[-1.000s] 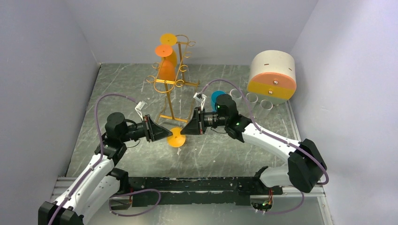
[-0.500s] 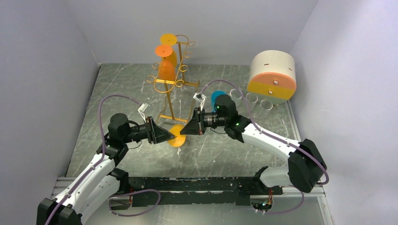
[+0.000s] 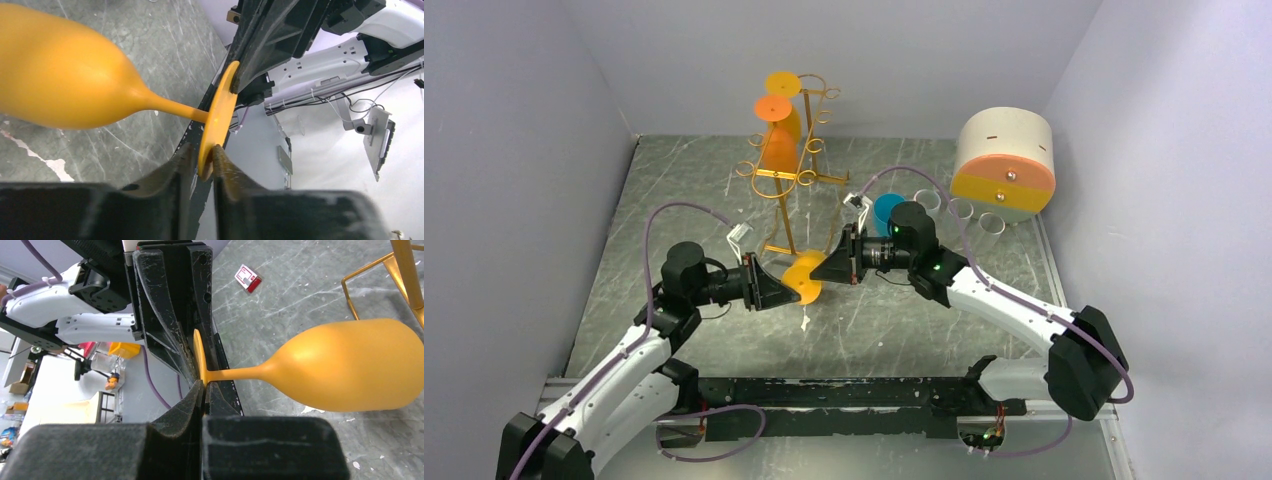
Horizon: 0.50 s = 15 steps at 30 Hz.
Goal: Take the wine glass off the wine glass rack
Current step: Place the wine glass at the center of the board.
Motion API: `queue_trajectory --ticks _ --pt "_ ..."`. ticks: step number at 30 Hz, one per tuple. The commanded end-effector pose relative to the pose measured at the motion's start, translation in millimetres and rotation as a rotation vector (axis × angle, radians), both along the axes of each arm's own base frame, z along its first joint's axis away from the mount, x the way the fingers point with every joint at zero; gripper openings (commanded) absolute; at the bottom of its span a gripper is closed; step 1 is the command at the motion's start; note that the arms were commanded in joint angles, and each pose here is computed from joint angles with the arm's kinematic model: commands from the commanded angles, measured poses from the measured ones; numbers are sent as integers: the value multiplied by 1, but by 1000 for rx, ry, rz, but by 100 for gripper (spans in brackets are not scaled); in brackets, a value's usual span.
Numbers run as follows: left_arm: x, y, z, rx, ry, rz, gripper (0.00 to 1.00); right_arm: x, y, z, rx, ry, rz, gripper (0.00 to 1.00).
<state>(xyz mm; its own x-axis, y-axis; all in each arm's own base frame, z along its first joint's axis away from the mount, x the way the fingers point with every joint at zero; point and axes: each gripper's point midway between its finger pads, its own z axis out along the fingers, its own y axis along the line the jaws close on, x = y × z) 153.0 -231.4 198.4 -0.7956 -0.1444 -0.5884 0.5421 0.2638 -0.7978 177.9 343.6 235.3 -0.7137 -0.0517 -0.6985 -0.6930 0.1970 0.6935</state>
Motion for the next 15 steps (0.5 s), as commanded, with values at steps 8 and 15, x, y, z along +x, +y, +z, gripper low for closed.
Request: queue_trajectory --ticks 8,15 --pt "-2 -8 15 -19 -91 -41 7 -20 -3 25 83 -91 102 6" --pt "-11 -9 18 -39 -130 -77 7 -7 -9 28 71 -141 -2 34"
